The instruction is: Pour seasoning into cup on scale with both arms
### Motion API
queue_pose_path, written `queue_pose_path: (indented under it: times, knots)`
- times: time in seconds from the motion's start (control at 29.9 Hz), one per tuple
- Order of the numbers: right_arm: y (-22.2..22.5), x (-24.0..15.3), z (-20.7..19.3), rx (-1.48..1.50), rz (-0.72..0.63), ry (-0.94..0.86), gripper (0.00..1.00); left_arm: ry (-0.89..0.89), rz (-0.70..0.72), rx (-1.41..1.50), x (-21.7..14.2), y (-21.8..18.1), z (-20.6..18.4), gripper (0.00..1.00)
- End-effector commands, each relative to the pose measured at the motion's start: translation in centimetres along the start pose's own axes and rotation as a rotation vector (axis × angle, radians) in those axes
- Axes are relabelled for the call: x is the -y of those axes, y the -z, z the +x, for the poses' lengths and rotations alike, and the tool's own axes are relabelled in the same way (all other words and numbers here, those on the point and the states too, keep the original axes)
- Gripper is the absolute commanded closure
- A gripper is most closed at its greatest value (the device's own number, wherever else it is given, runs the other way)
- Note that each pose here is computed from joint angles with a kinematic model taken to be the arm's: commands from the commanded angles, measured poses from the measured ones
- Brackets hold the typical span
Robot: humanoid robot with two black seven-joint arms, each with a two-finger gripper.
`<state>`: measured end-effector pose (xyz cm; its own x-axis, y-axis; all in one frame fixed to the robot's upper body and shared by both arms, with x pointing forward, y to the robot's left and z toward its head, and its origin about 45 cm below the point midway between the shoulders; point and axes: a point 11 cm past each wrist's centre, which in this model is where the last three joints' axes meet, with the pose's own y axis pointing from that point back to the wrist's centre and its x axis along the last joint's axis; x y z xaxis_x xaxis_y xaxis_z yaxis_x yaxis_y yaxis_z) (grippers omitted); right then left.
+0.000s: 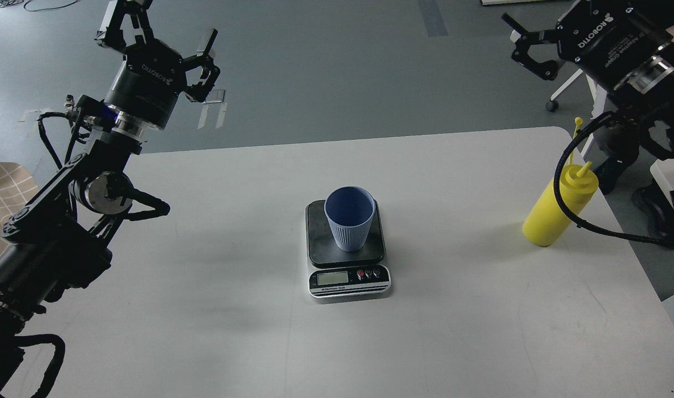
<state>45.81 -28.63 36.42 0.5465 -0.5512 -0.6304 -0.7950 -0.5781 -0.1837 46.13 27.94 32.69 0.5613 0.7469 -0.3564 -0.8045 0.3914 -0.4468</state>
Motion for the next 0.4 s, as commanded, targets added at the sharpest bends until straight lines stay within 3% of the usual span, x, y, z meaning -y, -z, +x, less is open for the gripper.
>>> queue_pose_path:
  times: [0.0,0.37]
  knots:
    - [-1.5,3.7,-0.2,0.067,-0.031,-0.025,0.0,0.008,-0.021,0.002,1.6,-0.5,-0.4,0.02]
    - [-7.5,7.2,-0.4,0.084,-0.134,-0.067,0.0,0.023,-0.051,-0.03,4.0,-0.2,-1.8,0.02]
